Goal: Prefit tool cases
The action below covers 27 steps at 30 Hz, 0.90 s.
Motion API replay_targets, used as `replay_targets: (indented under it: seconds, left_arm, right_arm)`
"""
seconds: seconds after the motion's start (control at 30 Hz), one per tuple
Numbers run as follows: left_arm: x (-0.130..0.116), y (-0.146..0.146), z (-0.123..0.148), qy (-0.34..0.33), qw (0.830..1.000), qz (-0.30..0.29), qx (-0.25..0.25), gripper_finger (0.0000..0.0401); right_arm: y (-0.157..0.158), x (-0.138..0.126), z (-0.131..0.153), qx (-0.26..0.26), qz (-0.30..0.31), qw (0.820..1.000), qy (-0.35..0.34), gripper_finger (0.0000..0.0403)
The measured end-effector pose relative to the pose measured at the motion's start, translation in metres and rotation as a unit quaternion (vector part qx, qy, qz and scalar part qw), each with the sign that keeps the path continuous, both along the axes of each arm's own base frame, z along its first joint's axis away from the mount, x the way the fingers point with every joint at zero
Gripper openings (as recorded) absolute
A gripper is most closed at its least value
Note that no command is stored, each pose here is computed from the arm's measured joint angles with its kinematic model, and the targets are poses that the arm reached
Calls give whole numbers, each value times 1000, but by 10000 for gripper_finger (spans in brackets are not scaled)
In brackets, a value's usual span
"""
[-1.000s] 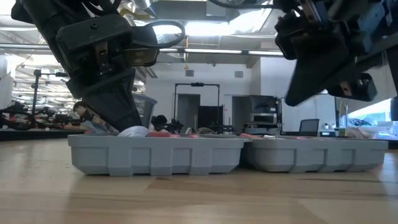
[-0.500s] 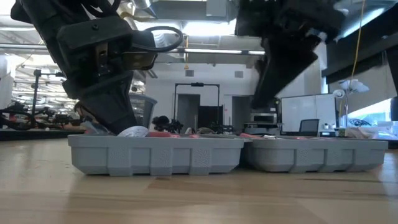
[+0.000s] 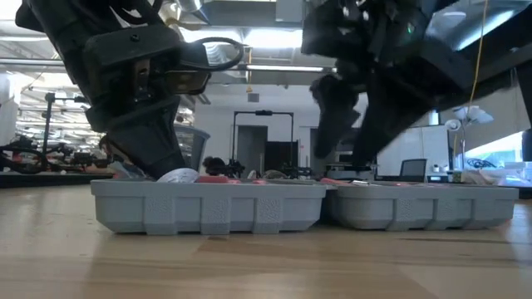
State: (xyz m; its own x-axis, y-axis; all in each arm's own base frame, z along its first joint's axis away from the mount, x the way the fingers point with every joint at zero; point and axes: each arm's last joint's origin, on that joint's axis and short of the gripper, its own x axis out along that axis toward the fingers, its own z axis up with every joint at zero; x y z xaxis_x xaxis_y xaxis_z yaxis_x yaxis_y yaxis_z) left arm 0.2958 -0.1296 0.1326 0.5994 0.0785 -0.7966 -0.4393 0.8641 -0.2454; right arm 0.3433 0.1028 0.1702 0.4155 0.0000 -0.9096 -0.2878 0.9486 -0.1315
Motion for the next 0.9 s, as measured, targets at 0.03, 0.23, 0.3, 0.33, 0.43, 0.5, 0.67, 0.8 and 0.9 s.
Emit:
replay_targets:
  seconds: [0.03, 0.23, 0.3, 0.33, 0.43, 0.5, 0.67, 0.8, 0.9]
  left_arm:
    - [0, 0, 0, 0, 1000, 4, -1, 0]
    - [0, 1, 0, -2, 1000, 20, -12, 0]
    - [0, 1, 0, 0, 1000, 20, -11, 0]
    - [0, 1, 0, 0, 1000, 20, -11, 0]
    - [0, 2, 0, 1, 1000, 20, -10, 0]
    - [0, 2, 0, 0, 1000, 21, -9, 0]
    - [0, 2, 0, -1, 1000, 24, -6, 0]
    - [-1, 2, -1, 3, 1000, 23, -4, 0]
    - [-1, 2, -1, 4, 1000, 23, -3, 0]
  right_arm:
    - [1, 1, -5, -6, 6, 1000, 8, 343]
    - [-1, 4, -22, -41, -5, 999, 23, 343]
    - [0, 5, -23, -42, -6, 999, 21, 343]
    - [0, 5, -23, -42, -6, 999, 19, 342]
    - [0, 6, -23, -31, -2, 999, 16, 342]
    - [1, 6, -23, -18, 3, 1000, 21, 342]
    - [2, 5, -24, 3, 8, 999, 32, 329]
    - [2, 4, -24, -1, 6, 999, 31, 275]
    - [2, 4, -23, 0, 5, 1000, 31, 229]
